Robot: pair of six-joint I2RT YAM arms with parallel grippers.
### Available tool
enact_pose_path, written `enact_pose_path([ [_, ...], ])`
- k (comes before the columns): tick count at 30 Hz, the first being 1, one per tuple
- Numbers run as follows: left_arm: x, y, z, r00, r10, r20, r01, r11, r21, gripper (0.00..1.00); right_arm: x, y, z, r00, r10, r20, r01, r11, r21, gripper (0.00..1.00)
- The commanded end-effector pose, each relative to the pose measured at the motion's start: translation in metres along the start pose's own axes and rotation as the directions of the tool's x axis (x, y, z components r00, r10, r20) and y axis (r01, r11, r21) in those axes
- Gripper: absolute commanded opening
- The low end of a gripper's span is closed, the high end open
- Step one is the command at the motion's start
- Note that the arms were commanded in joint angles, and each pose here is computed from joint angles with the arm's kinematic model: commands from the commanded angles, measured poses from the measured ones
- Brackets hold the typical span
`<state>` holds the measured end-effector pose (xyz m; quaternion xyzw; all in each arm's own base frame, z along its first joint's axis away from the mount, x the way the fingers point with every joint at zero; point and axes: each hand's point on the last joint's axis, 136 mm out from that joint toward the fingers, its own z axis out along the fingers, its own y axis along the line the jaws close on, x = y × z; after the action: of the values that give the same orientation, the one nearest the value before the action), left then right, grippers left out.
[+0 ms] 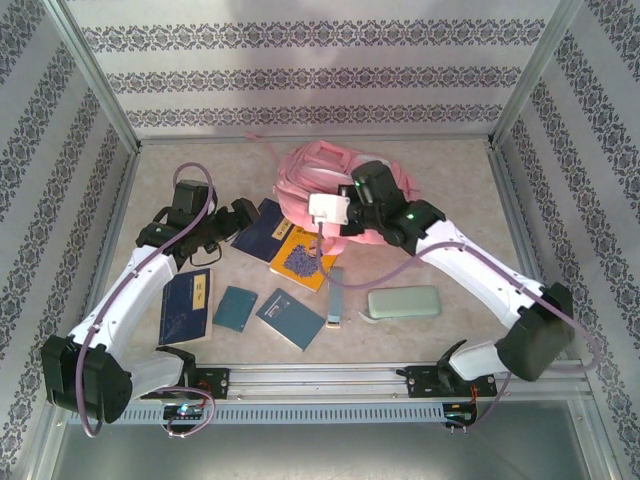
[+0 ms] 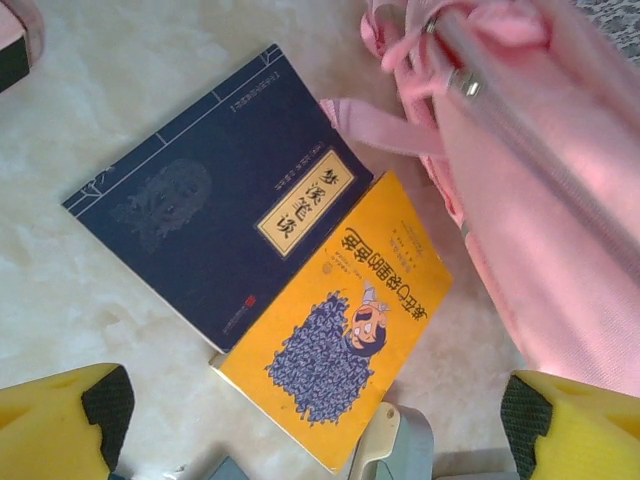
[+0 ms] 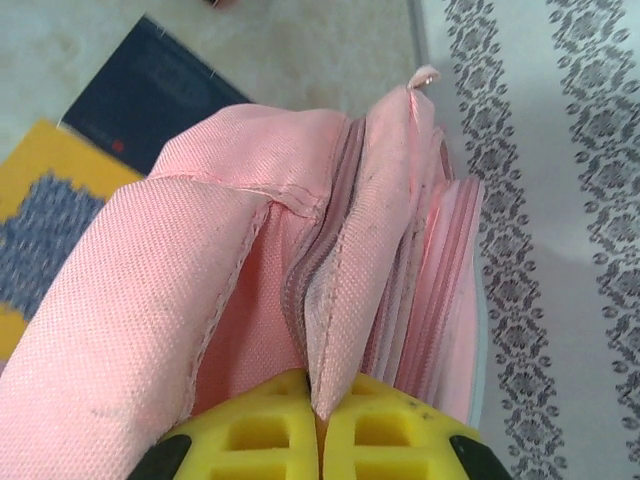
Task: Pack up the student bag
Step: Adjust the student bag at the top-center of the table, then unzip the student bag at the center of the table.
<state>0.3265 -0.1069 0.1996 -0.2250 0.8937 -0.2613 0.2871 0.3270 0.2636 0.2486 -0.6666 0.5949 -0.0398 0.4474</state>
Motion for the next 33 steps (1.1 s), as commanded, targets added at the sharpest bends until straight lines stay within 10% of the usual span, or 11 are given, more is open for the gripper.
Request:
enact_pose_path([
  [1, -0.023, -0.023, -0.005, 0.997, 0.048, 0.059, -0.052, 0.996, 0.069, 0.93, 0.011, -0.008, -0.016, 0.993, -0.115, 0.000, 0.115, 0.990, 0.078, 0.01],
  [9, -0.026, -0.029, 0.010, 0.999, 0.043, 0.022, -0.045, 0.996, 0.074, 0.91, 0.071, 0.046, 0.000, 0.987, -0.065, -0.147, 0.054, 0.995, -0.081, 0.30],
  [16, -0.031, -0.023, 0.006, 0.998, 0.057, 0.032, -0.057, 0.998, 0.019, 0.92, 0.000, 0.009, -0.029, 0.950, 0.282, 0.132, -0.283, 0.959, -0.009, 0.41],
  [21, -0.033, -0.019, 0.002, 0.998, 0.049, 0.044, -0.048, 0.999, -0.015, 0.94, 0.019, -0.038, 0.000, 0.653, 0.756, -0.053, -0.729, 0.645, 0.227, 0.42],
  [25, -0.035, -0.013, -0.001, 0.998, 0.038, 0.057, -0.036, 0.998, -0.049, 0.95, 0.035, -0.018, 0.046, 0.496, 0.839, -0.222, -0.783, 0.543, 0.303, 0.33],
  [33, -0.037, -0.002, -0.001, 0.998, 0.017, 0.067, -0.012, 0.997, -0.073, 0.96, 0.032, 0.007, 0.106, 0.236, 0.902, -0.362, -0.791, 0.395, 0.468, 0.53],
])
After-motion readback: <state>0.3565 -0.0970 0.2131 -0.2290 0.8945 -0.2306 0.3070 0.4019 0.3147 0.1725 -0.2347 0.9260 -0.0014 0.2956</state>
